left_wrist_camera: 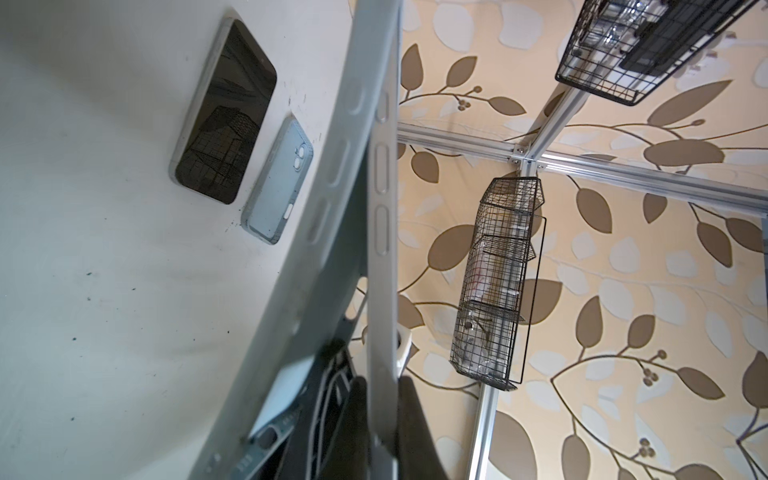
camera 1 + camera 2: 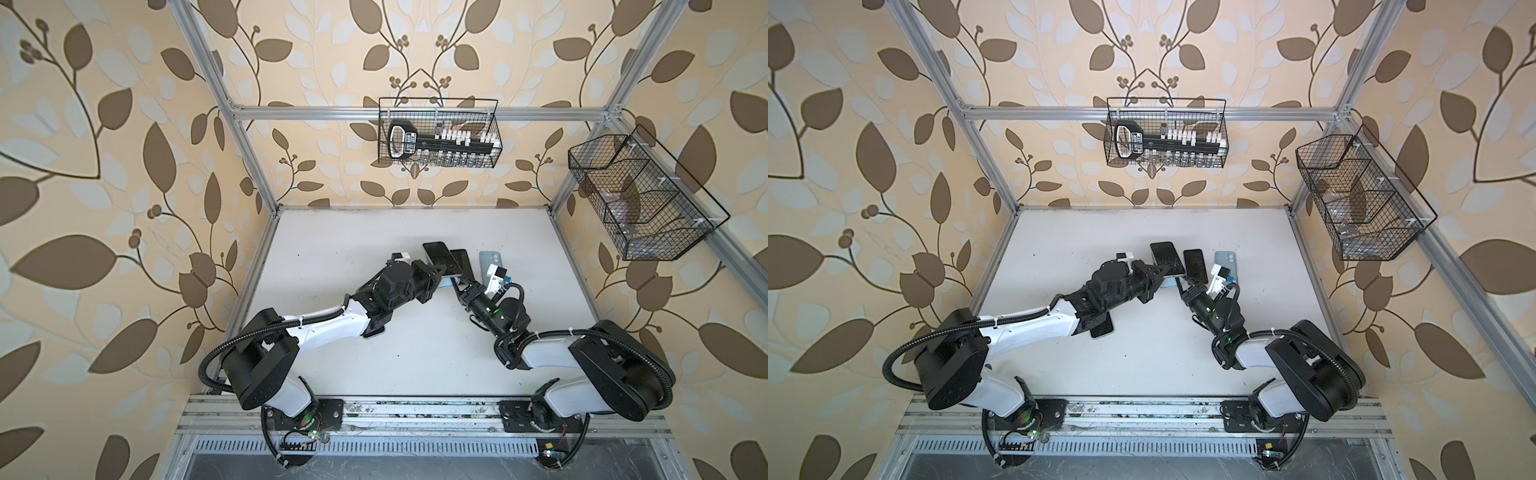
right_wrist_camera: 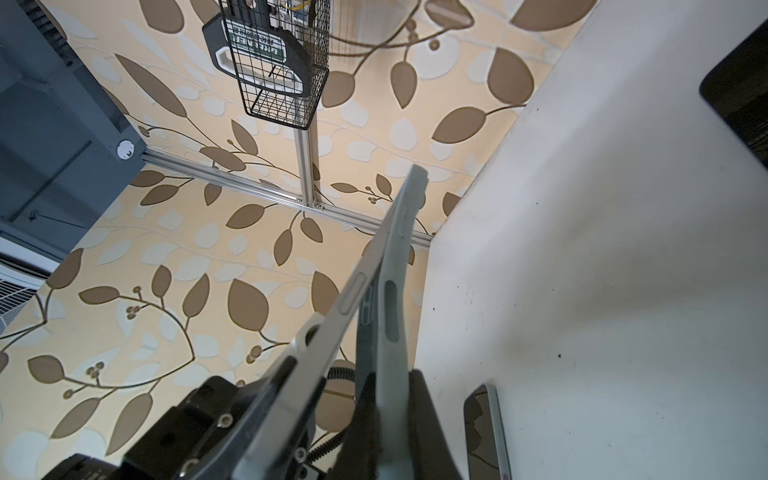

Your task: Take the phone out of the phone case

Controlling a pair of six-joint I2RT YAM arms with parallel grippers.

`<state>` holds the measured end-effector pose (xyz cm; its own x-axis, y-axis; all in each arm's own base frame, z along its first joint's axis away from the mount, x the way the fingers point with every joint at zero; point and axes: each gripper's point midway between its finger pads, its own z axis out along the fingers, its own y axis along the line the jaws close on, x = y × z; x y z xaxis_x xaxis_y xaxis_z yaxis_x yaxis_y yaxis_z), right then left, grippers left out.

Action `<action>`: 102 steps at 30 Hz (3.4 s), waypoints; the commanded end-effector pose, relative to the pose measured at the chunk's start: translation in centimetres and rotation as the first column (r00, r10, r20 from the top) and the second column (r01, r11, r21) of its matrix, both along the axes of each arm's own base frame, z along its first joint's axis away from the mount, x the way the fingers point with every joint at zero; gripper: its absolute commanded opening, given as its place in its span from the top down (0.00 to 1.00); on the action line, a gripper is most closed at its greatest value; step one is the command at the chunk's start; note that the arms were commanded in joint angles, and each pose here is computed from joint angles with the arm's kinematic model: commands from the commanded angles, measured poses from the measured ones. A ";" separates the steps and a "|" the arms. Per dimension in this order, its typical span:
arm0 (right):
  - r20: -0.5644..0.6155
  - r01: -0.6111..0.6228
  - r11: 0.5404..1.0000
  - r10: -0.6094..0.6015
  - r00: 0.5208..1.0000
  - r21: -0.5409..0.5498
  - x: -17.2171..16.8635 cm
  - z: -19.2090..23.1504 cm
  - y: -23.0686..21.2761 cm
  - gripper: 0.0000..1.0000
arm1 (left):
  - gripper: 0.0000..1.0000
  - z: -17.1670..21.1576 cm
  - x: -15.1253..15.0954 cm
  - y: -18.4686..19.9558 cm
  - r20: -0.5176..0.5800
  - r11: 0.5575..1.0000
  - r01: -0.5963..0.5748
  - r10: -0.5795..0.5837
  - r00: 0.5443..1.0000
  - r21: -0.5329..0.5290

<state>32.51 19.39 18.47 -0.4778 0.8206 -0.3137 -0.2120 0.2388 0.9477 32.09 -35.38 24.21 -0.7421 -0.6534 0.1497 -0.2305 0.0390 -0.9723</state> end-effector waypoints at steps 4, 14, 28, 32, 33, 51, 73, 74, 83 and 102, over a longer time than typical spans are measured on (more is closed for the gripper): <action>-0.031 0.040 0.994 -0.043 0.999 -0.101 0.6 -2.2 -1.3 0.99 | 1.00 13.3 -1.1 0.9 0.243 0.978 0.046 0.005 0.970 -0.203; -0.076 0.064 0.985 -0.077 0.994 -0.162 2.0 -4.3 -2.0 0.99 | 1.00 16.6 -3.0 3.6 0.320 0.981 0.022 0.042 0.947 -0.194; -0.187 0.074 0.982 -0.107 0.976 -0.174 3.9 -9.7 -0.5 0.90 | 1.00 13.2 -2.4 11.3 0.327 0.993 -0.099 0.116 0.938 -0.071; -0.203 0.087 0.978 -0.126 0.971 -0.190 4.3 -10.5 -0.1 0.89 | 1.00 12.0 -2.3 13.8 0.317 0.990 -0.143 0.129 0.940 0.021; -0.208 0.085 0.977 -0.126 0.970 -0.196 4.5 -10.7 0.2 0.89 | 1.00 11.9 -2.2 14.3 0.319 0.989 -0.149 0.133 0.938 0.026; -0.286 0.094 0.931 -0.202 0.936 -0.352 5.9 -13.1 1.2 0.81 | 1.00 6.8 0.7 18.4 0.238 0.993 -0.116 0.115 0.965 -0.011; -0.155 0.127 0.684 -0.335 0.929 -0.719 4.1 -8.6 -2.4 0.28 | 1.00 -4.0 1.4 15.4 0.141 0.948 0.081 -0.129 0.982 0.307; -0.136 0.122 0.661 -0.325 0.936 -0.740 4.1 -7.7 -2.5 0.23 | 1.00 -4.6 1.2 14.7 0.137 0.935 0.098 -0.152 0.979 0.341; -0.104 0.020 0.576 -0.181 0.978 -0.817 3.7 -3.3 -4.1 0.00 | 1.00 -9.5 0.5 12.2 0.092 0.892 0.116 -0.172 0.981 0.437; 0.001 0.092 0.675 -0.134 0.991 -0.732 -0.9 -0.3 -10.7 0.00 | 1.00 -16.2 2.1 8.8 0.107 0.918 0.076 -0.127 0.986 0.389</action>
